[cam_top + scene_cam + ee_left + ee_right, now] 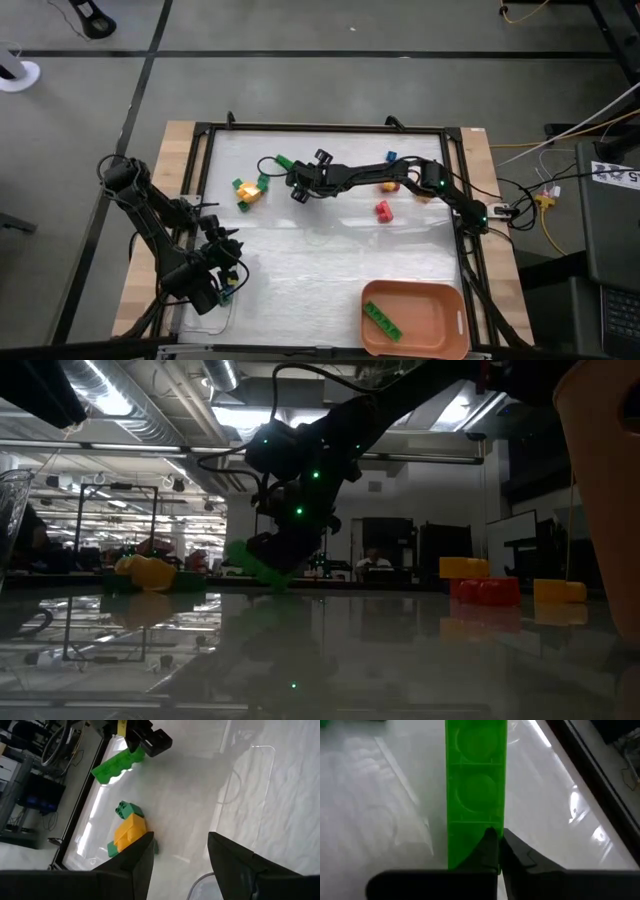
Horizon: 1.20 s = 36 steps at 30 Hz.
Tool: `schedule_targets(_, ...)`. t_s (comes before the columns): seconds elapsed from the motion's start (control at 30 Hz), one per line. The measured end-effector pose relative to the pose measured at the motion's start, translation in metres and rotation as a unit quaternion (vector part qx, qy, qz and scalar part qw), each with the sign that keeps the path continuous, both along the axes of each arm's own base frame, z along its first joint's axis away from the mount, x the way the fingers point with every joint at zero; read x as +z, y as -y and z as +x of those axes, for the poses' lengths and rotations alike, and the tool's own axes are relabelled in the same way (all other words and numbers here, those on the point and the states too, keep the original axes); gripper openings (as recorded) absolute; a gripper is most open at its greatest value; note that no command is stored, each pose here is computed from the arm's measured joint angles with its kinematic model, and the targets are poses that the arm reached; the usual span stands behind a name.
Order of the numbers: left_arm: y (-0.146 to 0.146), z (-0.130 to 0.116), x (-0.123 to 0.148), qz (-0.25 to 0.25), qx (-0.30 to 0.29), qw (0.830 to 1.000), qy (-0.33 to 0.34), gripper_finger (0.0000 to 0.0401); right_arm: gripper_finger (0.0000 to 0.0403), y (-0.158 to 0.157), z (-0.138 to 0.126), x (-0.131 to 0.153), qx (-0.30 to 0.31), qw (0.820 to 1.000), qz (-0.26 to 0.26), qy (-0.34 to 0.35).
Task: Sort blocks by size
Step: Put the big green game piece into the orange bin
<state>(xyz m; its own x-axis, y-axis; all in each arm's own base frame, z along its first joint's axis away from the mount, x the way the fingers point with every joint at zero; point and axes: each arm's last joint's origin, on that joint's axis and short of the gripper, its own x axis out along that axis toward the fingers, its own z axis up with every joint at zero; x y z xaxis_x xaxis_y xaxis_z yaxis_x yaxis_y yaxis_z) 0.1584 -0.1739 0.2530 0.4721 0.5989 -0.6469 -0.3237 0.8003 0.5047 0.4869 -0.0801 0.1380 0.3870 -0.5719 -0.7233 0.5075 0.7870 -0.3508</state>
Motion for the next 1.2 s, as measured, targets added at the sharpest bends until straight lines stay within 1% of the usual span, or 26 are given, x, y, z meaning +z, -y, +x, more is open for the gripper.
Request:
schedule_targets(0.13,0.0,0.0,0.0,0.0,0.0,1.0,0.0,0.017,0.0014,-0.001,0.0,0.0,0.001,1.0,0.0,0.0)
schedule_targets(0.27,0.0,0.0,0.0,-0.001,0.001,1.0,0.001,0.017,0.0006,-0.001,0.0,0.0,0.002,1.0,0.001,-0.001)
schedule_targets(0.37,0.0,0.0,0.0,-0.001,0.001,1.0,0.001,0.017,0.0007,-0.001,0.0,0.001,0.01,1.0,0.002,-0.006)
schedule_targets(0.53,0.0,0.0,0.0,0.0,0.001,1.0,0.001,0.017,0.0004,-0.011,0.004,0.019,0.041,0.998,0.038,-0.039)
schedule_targets(0.63,0.0,0.0,0.0,0.0,0.001,1.0,0.002,0.017,0.0005,-0.023,0.008,0.045,0.068,0.995,0.045,-0.058)
schedule_targets(0.77,0.0,0.0,0.0,0.0,0.001,1.0,0.003,0.017,0.0003,-0.044,0.006,0.091,0.104,0.989,0.045,-0.09)
schedule_targets(0.87,0.0,0.0,0.0,-0.001,0.003,1.0,0.004,0.017,0.0004,-0.061,-0.002,0.128,0.123,0.986,0.045,-0.107)
schedule_targets(0.93,0.0,0.0,0.0,-0.003,0.006,1.0,0.007,0.017,0.0004,-0.074,-0.015,0.148,0.129,0.986,0.051,-0.091)
schedule_targets(1.0,-0.001,0.0,0.001,-0.006,0.009,1.0,0.01,0.017,0.0003,-0.088,-0.031,0.164,0.134,0.983,0.094,-0.084)
schedule_targets(1.07,-0.002,0.0,0.002,-0.009,0.01,1.0,0.013,0.017,0.0003,-0.101,-0.047,0.179,0.125,0.978,0.146,-0.079)
schedule_targets(1.13,-0.005,0.002,0.004,-0.015,0.015,1.0,0.017,0.017,0.0004,-0.116,-0.061,0.193,0.114,0.976,0.171,-0.076)
schedule_targets(1.2,-0.009,0.005,0.008,-0.028,0.023,0.999,0.026,0.017,0.0004,-0.132,-0.073,0.202,0.107,0.974,0.181,-0.079)
